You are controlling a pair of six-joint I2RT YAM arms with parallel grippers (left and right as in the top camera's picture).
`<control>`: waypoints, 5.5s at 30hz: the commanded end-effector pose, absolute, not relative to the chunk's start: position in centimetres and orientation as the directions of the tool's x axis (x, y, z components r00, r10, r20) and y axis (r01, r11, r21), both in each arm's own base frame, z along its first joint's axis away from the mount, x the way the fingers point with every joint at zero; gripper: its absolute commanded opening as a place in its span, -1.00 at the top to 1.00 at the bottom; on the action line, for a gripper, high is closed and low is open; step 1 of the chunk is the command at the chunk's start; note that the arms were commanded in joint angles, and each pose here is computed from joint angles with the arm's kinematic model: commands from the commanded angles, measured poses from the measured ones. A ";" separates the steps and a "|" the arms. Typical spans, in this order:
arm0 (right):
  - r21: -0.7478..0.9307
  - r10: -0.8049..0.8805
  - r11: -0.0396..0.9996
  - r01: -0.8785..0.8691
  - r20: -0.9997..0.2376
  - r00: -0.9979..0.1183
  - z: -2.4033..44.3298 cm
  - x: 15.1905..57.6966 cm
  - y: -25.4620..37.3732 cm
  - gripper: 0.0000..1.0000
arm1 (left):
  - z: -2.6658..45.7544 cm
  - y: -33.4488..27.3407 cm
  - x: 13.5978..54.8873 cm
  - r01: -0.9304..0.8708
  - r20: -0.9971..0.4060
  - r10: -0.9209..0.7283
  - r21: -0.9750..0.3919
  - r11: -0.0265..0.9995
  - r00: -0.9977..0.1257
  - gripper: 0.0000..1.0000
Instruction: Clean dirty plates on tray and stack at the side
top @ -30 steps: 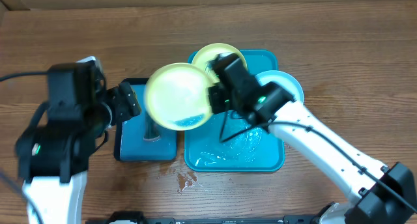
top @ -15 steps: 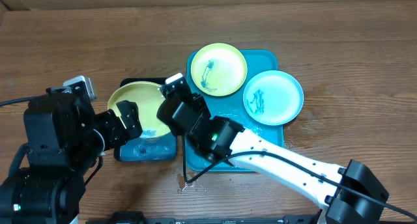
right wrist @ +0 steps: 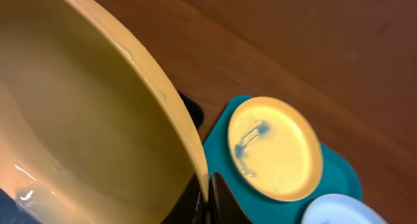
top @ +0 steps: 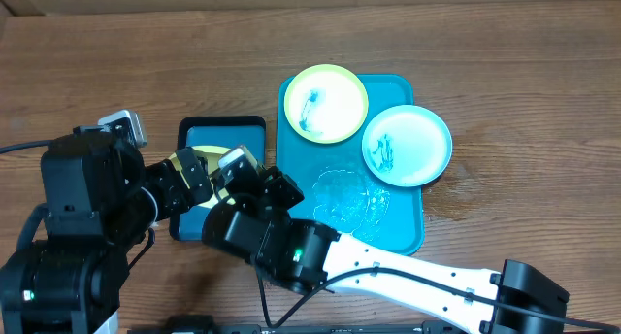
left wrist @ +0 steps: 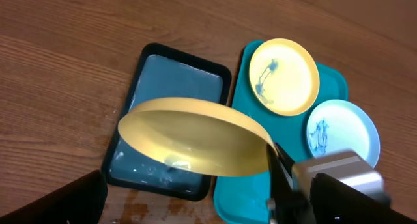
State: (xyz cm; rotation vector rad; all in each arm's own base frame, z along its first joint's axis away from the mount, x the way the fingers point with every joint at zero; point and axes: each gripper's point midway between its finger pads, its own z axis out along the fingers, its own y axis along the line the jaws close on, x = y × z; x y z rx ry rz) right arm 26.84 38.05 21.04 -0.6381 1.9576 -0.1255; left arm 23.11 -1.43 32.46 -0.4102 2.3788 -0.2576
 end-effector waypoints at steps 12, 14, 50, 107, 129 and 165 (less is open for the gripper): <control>-0.431 -0.474 0.878 -0.208 -0.843 -0.255 24.7 27.2 36.3 0.92 | 31.9 -1.4 24.2 -0.225 -0.582 -0.352 -0.281 0.933 -0.733 -1.00; -0.431 -0.474 0.878 -0.208 -0.843 -0.255 24.7 27.2 36.3 0.92 | 31.6 -1.4 24.4 -0.228 -0.574 -0.352 -0.278 0.933 -0.739 -1.00; -0.431 -0.420 0.902 0.029 -0.891 -0.173 28.2 27.2 34.0 0.92 | 37.5 5.2 22.3 -0.486 -0.790 -0.410 -0.165 0.858 -0.456 -1.00; 0.076 0.847 0.530 0.845 -0.004 -0.531 5.3 28.3 -12.4 0.92 | 32.9 2.9 24.1 -0.432 -0.630 -0.422 -0.150 0.889 -0.652 -0.99; 0.365 0.308 0.906 0.214 -0.224 -0.925 8.8 34.9 2.2 0.06 | 32.3 -0.4 24.0 -0.226 -0.582 -0.295 -0.190 0.955 -0.757 -0.99; 0.315 0.294 0.913 0.259 -0.070 -0.953 5.4 25.9 12.9 0.92 | 26.9 -0.9 25.0 -0.241 -0.351 -0.274 -0.137 0.961 -0.895 -1.00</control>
